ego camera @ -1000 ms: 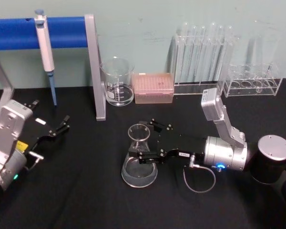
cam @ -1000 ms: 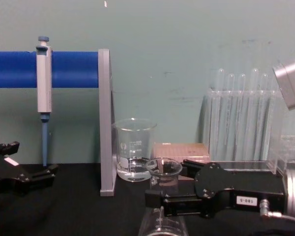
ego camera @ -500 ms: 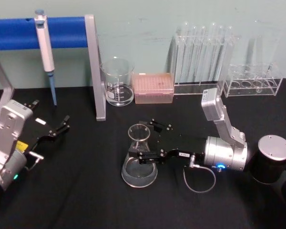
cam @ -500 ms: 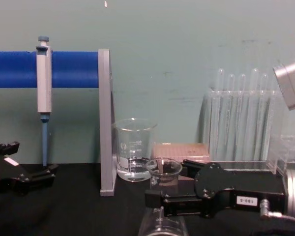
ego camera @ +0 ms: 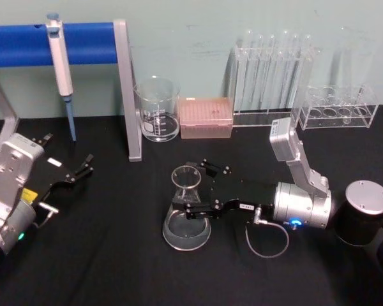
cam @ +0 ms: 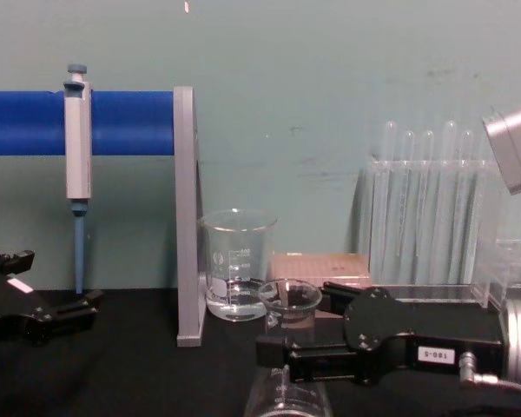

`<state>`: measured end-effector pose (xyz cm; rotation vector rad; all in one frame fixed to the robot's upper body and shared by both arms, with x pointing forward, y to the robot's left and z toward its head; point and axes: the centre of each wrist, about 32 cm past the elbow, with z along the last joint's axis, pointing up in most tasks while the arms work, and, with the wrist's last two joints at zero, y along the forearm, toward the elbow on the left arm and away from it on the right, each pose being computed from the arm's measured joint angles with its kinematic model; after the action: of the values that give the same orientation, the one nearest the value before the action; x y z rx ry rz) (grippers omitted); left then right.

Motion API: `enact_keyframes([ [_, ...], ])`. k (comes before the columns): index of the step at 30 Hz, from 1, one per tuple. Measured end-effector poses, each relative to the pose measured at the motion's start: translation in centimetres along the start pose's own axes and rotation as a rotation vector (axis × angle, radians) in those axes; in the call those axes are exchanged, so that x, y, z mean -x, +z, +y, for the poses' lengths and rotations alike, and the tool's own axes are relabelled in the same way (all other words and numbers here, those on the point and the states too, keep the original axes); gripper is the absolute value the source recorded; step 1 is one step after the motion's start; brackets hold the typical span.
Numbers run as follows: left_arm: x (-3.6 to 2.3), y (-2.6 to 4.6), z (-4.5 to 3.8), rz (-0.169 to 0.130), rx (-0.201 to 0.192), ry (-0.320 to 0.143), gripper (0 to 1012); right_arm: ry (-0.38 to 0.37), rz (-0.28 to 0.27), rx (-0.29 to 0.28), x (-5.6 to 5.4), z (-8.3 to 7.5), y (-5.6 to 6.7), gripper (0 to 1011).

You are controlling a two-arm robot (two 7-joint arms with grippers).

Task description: Grasp the erlenmeyer flask with one hand, shake it three times, then place it back.

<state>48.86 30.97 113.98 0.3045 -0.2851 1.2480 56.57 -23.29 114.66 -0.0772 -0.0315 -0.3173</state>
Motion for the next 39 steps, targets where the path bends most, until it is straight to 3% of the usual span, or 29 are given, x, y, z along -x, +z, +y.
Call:
enact_keyframes([
  [8,0.00,0.00,0.00,0.000,0.000,0.000,1001,0.000,0.000,0.000,0.00,0.00,0.00,883],
  [18,0.00,0.00,0.00,0.000,0.000,0.000,1001,0.000,0.001,0.000,0.00,0.00,0.00,547],
  [23,0.00,0.00,0.00,0.000,0.000,0.000,1001,0.000,0.001,0.001,0.00,0.00,0.00,450],
  [39,0.00,0.00,0.00,0.000,0.000,0.000,1001,0.006,0.006,-0.003,-0.03,0.02,-0.07,449],
])
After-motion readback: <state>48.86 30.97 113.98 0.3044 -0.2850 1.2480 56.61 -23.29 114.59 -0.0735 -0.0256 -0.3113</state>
